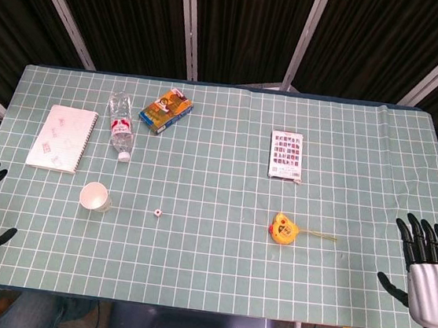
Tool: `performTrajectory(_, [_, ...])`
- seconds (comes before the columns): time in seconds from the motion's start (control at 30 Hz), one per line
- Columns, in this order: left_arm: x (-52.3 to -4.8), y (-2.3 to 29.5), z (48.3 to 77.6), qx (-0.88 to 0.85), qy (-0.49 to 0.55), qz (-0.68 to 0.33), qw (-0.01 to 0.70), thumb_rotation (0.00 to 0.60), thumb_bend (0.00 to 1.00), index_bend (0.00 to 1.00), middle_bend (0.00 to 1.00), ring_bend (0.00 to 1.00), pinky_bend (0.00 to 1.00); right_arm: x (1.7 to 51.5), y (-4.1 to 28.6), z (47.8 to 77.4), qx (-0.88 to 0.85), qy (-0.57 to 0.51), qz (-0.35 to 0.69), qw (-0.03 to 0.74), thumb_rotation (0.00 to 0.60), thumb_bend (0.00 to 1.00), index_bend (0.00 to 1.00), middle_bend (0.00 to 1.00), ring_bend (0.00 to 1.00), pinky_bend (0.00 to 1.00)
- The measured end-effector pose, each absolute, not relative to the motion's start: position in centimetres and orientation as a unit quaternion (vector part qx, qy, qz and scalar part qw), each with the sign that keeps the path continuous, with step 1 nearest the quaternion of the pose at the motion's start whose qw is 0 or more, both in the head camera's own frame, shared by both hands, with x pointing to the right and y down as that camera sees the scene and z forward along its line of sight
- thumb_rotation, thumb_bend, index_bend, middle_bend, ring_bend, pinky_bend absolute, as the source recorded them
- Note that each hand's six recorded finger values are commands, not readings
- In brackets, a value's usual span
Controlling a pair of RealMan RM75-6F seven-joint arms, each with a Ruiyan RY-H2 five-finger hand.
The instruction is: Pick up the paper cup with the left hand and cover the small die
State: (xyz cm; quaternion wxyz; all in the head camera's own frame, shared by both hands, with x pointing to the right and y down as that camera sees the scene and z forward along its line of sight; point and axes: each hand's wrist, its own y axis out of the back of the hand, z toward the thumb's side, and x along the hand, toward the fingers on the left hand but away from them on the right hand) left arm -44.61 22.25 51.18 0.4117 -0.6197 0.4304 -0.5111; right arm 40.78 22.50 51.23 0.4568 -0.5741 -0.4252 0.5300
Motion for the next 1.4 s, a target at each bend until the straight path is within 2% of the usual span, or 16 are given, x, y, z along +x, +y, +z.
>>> performTrajectory(0.33, [-44.4,22.2,52.1,-0.622,0.416,-0.521,0.411,0.6,0.0,0.0,0.0,0.0,0.0,41.1,22.2,51.5,-0.578,-0.428,0.535,0.443,0.6,0.0,0.0,0.0,0.0,0.0])
performTrajectory(0.5, [-42.4,21.0,55.0,-0.642,0.364,-0.526,0.423,0.6,0.0,0.0,0.0,0.0,0.0,41.7,21.7,51.5,-0.576,-0.437,0.539,0.433,0.6,0.0,0.0,0.0,0.0,0.0])
performTrajectory(0.67, [-39.0,19.6,57.6,-0.636,0.288,-0.524,0.489,0.6,0.0,0.0,0.0,0.0,0.0,42.4,21.2,52.0,-0.573,-0.436,0.552,0.421,0.6,0.0,0.0,0.0,0.0,0.0])
performTrajectory(0.8, [-35.3,18.8,60.0,-0.613,0.203,-0.51,0.568,0.6,0.0,0.0,0.0,0.0,0.0,43.2,20.9,52.5,-0.567,-0.435,0.566,0.411,0.6,0.0,0.0,0.0,0.0,0.0])
performTrajectory(1.03, [-30.6,19.4,65.1,-0.563,0.041,-0.49,0.664,0.6,0.0,0.0,0.0,0.0,0.0,44.5,20.5,53.5,-0.56,-0.431,0.589,0.392,0.6,0.0,0.0,0.0,0.0,0.0])
performTrajectory(1.2, [-29.6,19.6,68.0,-0.527,-0.017,-0.478,0.703,0.6,0.0,0.0,0.0,0.0,0.0,45.0,20.3,53.5,-0.552,-0.435,0.594,0.391,0.6,0.0,0.0,0.0,0.0,0.0])
performTrajectory(1.4, [-29.9,19.6,69.8,-0.474,-0.049,-0.479,0.737,0.6,0.0,0.0,0.0,0.0,0.0,45.5,20.3,53.4,-0.545,-0.442,0.597,0.389,0.6,0.0,0.0,0.0,0.0,0.0])
